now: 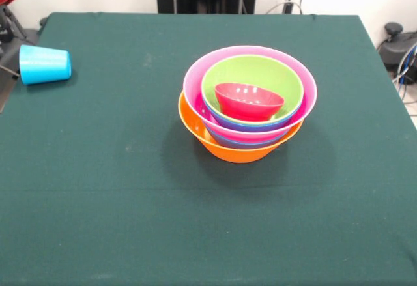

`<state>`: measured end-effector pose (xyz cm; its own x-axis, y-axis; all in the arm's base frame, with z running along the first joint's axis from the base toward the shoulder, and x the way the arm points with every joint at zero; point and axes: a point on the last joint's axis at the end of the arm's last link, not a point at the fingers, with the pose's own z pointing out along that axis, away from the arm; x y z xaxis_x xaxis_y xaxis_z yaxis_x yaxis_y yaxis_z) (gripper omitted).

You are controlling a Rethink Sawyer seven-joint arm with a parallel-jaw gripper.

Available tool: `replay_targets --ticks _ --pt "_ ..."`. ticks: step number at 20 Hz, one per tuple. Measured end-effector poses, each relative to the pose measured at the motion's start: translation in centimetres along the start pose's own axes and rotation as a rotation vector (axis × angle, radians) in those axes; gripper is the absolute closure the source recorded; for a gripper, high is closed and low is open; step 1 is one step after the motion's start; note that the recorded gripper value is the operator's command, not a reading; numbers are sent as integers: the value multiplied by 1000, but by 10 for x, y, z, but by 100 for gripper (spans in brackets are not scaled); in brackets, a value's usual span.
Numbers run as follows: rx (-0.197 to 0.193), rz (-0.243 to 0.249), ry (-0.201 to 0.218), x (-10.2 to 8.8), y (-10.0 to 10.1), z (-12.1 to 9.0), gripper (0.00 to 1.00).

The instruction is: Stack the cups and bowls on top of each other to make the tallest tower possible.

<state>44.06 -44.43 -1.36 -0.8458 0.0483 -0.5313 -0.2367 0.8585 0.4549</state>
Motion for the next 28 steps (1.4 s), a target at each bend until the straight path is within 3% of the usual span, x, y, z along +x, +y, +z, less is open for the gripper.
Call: replay_targets --ticks 13,19,21,22,28 --pt "-18 0 8 17 13 -3 0" --pt "-40 -13 -15 43 30 -15 0" --pt "-34 -40 -23 55 36 -20 0" --pt "-15 -80 -28 66 38 -23 0" --pt "28 -189 -42 76 38 -21 0"
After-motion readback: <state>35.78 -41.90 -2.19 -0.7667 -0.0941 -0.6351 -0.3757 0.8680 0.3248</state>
